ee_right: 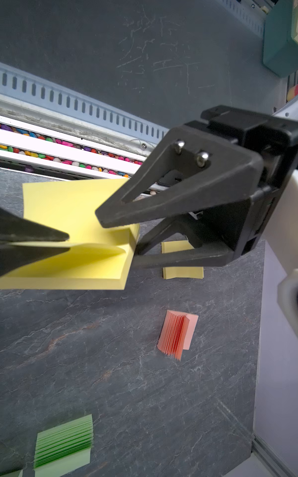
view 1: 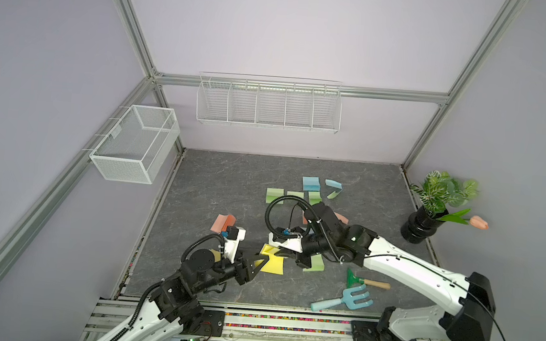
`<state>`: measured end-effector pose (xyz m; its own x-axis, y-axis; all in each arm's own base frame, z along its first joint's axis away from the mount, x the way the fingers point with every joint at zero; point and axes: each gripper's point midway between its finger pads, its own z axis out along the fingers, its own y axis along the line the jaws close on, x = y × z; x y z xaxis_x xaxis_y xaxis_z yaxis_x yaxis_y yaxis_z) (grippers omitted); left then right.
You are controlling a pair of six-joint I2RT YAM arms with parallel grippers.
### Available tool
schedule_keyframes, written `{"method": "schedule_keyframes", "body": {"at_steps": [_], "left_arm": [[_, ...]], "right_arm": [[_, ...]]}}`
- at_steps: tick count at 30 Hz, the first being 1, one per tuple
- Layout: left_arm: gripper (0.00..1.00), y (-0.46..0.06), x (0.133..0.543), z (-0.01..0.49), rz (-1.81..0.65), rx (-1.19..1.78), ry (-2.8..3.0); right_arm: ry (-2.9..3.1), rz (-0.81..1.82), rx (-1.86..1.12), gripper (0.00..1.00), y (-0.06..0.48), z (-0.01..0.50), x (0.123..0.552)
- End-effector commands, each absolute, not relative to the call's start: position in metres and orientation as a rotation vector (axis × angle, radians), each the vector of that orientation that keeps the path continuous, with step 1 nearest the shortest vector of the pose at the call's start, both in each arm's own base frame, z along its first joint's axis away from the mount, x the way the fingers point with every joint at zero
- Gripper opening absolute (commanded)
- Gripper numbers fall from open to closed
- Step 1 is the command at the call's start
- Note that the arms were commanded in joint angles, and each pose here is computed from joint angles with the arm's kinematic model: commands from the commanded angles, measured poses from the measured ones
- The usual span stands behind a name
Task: Tear off pages from different memo pads
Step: Tear off the paper from the memo pad.
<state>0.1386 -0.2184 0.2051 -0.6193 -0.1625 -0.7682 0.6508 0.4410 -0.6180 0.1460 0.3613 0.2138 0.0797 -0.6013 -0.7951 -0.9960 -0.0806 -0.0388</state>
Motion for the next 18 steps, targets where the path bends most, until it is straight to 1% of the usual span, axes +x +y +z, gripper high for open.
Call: {"method": "schedule_keyframes", "body": {"at_steps": [1,4,5,8,10,12,13,18], "left_arm": [[0.32,-0.219,0.135,0.208,-1.298,0.417,1.866],[0.19,-0.219,0.135,0.208,-1.298,0.408,1.872],[0.17,-0.219,0.136,0.208,-1.295,0.404,1.874],[0.02,-0.219,0.137,0.206,-1.292,0.395,1.887],[0.00,-0.219,0.139,0.203,-1.288,0.379,1.904],[0.18,-0.219,0.140,0.202,-1.289,0.369,1.917],[0.22,-0.219,0.139,0.202,-1.293,0.370,1.919],[0.34,-0.220,0.137,0.203,-1.302,0.381,1.913]], "right_arm": [[1.546,0.830,-1.738,0.07,0.358,0.220,0.143],[1.542,0.811,-1.726,0.07,0.356,0.220,0.145],[1.540,0.805,-1.721,0.07,0.355,0.220,0.145],[1.531,0.792,-1.707,0.07,0.355,0.221,0.147],[1.530,0.788,-1.693,0.07,0.355,0.223,0.149],[1.530,0.784,-1.685,0.07,0.356,0.224,0.151],[1.528,0.784,-1.683,0.07,0.357,0.225,0.151],[1.511,0.797,-1.676,0.07,0.358,0.231,0.149]]}}
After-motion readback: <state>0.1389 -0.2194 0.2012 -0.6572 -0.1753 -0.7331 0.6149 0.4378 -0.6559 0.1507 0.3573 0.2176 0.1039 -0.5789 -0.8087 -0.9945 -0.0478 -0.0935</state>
